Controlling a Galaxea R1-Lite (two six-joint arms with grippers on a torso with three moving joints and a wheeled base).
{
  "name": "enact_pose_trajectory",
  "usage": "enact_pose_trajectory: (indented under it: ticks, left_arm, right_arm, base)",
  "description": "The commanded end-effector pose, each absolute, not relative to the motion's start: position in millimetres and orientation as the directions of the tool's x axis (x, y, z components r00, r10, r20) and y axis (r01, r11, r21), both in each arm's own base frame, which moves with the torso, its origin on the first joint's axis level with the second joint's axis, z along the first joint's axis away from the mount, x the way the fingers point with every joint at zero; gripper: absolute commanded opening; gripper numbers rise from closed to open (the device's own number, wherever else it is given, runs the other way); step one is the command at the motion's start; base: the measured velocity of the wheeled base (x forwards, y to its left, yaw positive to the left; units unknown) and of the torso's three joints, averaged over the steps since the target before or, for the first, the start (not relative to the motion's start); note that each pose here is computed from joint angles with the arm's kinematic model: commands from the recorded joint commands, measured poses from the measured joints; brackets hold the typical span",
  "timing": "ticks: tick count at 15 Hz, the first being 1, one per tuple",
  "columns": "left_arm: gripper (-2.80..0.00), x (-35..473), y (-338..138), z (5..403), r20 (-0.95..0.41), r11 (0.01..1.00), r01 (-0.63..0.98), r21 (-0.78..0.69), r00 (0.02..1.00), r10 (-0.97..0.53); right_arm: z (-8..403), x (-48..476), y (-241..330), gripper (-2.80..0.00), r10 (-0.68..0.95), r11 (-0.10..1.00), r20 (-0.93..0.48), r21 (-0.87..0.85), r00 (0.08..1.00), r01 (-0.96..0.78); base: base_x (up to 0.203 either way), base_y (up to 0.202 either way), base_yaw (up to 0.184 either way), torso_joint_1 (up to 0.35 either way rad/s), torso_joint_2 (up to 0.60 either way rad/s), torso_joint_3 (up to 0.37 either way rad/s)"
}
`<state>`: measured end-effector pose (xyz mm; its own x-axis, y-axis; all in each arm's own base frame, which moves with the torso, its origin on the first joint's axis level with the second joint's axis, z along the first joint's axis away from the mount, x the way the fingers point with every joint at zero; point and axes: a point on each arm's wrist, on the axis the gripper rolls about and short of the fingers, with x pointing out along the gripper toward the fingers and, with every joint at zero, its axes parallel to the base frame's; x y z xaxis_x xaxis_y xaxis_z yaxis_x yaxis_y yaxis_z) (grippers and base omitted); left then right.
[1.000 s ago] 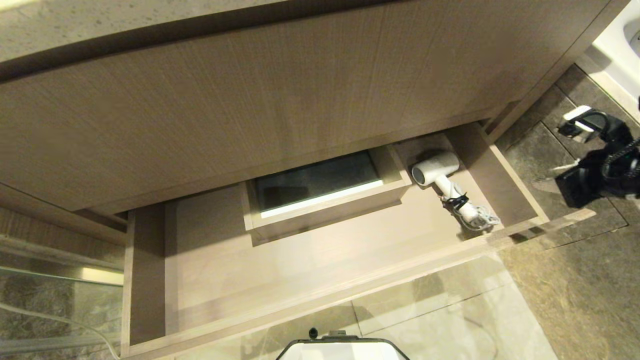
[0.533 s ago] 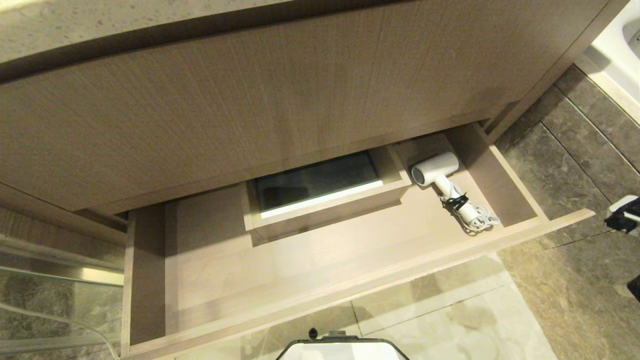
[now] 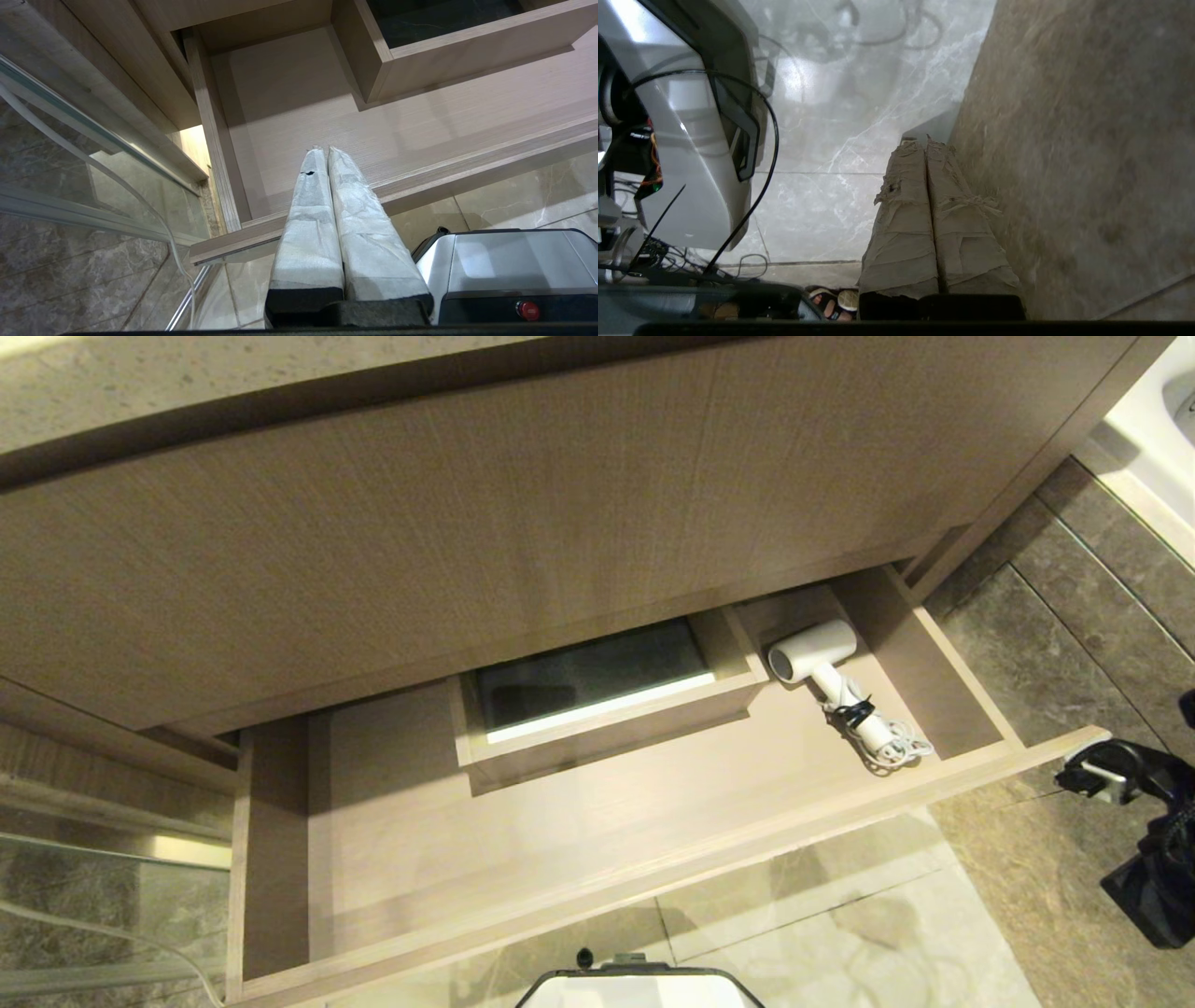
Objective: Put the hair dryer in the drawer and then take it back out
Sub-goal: Close the drawer
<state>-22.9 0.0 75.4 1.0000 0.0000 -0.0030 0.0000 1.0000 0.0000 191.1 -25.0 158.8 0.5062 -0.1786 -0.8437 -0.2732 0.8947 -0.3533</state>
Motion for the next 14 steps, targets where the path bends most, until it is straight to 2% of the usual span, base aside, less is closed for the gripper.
enact_pose_trajectory:
  ticks: [1, 10, 14]
  left_arm:
    - [-2.8, -22.9, 0.0, 75.0, -0.003, 1.0, 0.0, 0.0, 1.0, 0.0]
    - [-2.8, -23.0, 0.0, 75.2, -0.002, 1.0, 0.0, 0.0, 1.0, 0.0]
    - [-2.8, -22.9, 0.0, 75.4, -0.003, 1.0, 0.0, 0.0, 1.0, 0.0]
  right_arm:
    - [144.6, 206.3, -26.6, -2.8, -0.174, 0.895, -0.868, -0.337, 0.465, -0.294]
    - [136.9, 265.3, -33.8, -2.8, -0.184, 0.892, -0.835, -0.364, 0.518, -0.269]
    - [139.4, 280.2, -35.1, -2.8, -0.187, 0.888, -0.786, -0.391, 0.589, -0.24]
  base:
    - [0.0, 0.0, 0.0, 0.0, 0.0, 0.0]
    - [0.0, 0.0, 0.0, 0.0, 0.0, 0.0]
    - [0.0, 0.0, 0.0, 0.0, 0.0, 0.0]
